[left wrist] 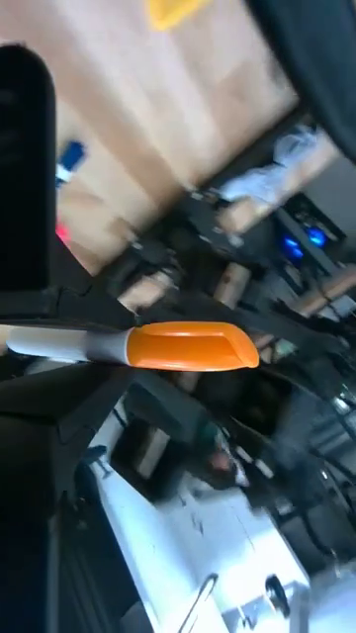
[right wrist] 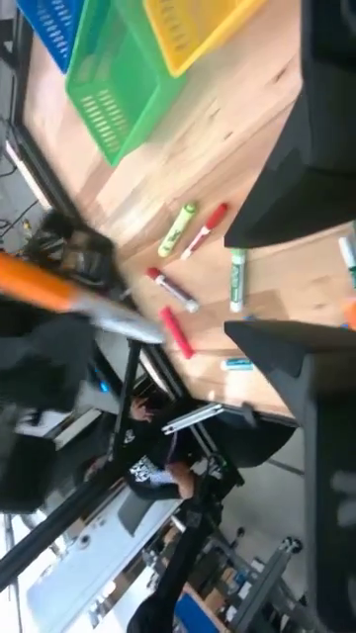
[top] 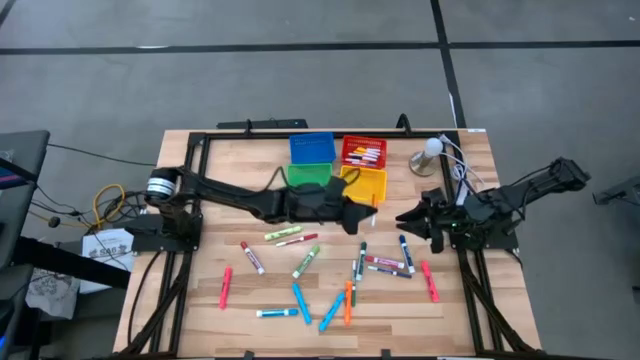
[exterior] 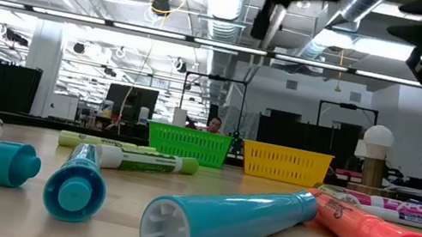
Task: Pick & Place Markers
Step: Put the orange highlighter into the red bin
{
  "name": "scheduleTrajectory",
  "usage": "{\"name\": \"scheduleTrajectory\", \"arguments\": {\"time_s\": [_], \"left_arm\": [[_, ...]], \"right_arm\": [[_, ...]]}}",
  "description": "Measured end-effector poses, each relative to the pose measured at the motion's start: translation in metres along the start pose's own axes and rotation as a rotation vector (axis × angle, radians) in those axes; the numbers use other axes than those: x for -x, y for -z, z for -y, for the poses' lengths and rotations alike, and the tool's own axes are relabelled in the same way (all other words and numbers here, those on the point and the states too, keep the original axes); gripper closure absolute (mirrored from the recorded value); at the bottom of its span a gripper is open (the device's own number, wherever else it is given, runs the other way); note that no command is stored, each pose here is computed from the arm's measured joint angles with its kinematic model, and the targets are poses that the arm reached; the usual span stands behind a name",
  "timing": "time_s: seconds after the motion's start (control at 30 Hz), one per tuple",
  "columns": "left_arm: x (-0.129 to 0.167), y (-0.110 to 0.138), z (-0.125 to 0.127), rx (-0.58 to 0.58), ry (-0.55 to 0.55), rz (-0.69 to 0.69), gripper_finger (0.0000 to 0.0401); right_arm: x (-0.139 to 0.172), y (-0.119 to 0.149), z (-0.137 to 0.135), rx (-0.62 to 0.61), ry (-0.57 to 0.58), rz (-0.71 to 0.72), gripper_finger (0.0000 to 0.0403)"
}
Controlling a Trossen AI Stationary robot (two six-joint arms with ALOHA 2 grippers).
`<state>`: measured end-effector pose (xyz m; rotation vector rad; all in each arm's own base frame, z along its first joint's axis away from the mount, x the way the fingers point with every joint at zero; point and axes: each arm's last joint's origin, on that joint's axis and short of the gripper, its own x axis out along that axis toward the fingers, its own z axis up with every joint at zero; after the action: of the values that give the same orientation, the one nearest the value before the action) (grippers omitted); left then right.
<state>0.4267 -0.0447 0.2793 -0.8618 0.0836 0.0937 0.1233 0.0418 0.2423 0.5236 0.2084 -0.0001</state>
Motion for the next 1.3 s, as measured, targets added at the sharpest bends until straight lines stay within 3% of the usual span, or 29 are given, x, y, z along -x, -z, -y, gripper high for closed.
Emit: {"name": "scheduleTrajectory", "arguments": {"time_s": [0.17,0.4,0.93,1.3], "left_arm": [[0.011,-0.019,0.01,-0.034,0.027,0.045,0.0351],[0.012,-0.019,0.009,-0.032,0.018,0.036,0.0351],[0.012,-0.014,0.007,-0.027,-0.028,0.006,0.0351],[0.012,-0.012,0.005,-0.031,-0.046,-0.012,0.0351]], "right_arm": [[-0.013,-0.006,-0.004,-0.001,-0.011,0.068,0.0208],[-0.032,-0.012,0.0,-0.018,0.021,0.13,0.0144],[-0.056,-0.019,0.015,-0.081,-0.05,0.1,0.0141],[-0.074,-0.028,0.011,-0.073,-0.108,0.1,0.0141]]}}
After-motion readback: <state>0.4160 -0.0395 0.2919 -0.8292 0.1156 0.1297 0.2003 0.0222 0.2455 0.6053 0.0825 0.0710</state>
